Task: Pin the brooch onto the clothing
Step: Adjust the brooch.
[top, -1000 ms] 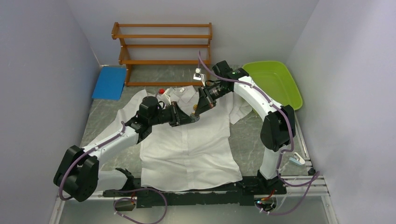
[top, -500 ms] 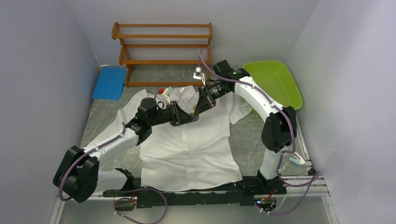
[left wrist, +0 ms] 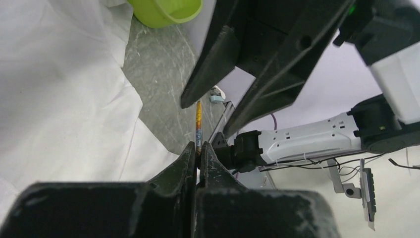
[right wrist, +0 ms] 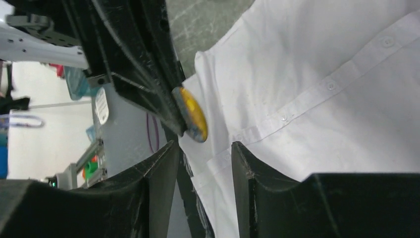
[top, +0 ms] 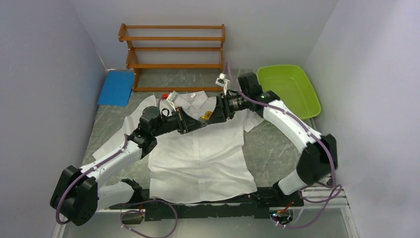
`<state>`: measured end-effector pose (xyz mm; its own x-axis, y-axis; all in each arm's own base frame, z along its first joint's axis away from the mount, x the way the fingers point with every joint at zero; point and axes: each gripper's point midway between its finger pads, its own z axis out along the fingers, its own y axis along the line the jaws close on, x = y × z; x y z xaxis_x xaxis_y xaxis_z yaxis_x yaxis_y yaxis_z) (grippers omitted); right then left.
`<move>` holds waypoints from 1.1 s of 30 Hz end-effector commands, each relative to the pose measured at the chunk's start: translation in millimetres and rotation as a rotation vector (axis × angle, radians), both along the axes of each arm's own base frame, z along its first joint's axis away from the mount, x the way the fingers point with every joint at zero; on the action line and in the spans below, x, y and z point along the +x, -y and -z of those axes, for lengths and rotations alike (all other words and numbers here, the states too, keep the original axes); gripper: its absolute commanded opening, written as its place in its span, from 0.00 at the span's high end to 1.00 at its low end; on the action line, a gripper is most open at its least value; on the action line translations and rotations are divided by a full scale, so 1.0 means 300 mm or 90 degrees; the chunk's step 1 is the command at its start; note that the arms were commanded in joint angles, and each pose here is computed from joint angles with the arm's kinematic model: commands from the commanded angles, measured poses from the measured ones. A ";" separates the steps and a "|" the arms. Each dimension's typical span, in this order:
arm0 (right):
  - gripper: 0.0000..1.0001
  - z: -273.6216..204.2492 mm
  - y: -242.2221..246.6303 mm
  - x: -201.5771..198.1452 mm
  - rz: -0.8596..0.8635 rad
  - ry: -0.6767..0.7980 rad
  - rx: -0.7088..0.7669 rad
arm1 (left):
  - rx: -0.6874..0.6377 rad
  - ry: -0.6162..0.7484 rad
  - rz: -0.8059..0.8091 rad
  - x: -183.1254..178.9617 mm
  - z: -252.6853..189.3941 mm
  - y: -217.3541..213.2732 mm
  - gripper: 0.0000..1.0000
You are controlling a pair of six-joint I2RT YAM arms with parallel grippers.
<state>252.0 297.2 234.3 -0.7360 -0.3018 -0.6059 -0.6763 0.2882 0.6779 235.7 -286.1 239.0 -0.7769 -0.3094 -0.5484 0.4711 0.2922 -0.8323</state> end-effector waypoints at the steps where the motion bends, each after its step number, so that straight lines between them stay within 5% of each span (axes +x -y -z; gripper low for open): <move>1: 0.53 -0.184 -0.017 0.060 0.122 0.102 0.158 | -0.024 0.046 -0.008 0.001 -0.055 -0.008 0.97; 6: 0.57 -0.229 -0.018 0.039 0.167 0.083 0.253 | -0.033 0.052 0.001 -0.006 -0.065 -0.003 0.97; 14: 0.58 -0.197 -0.001 0.091 0.259 0.061 0.268 | -0.044 0.059 0.011 -0.015 -0.081 -0.001 0.97; 33: 0.64 -0.145 -0.029 -0.001 0.185 0.012 0.291 | -0.043 0.063 0.011 -0.014 -0.085 -0.001 0.97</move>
<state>261.4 302.1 258.5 -0.7690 0.2045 -0.6057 -0.5668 0.2201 0.7939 235.5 -286.4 250.6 -0.7499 -0.3296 -0.5737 0.5114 0.2614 -0.8186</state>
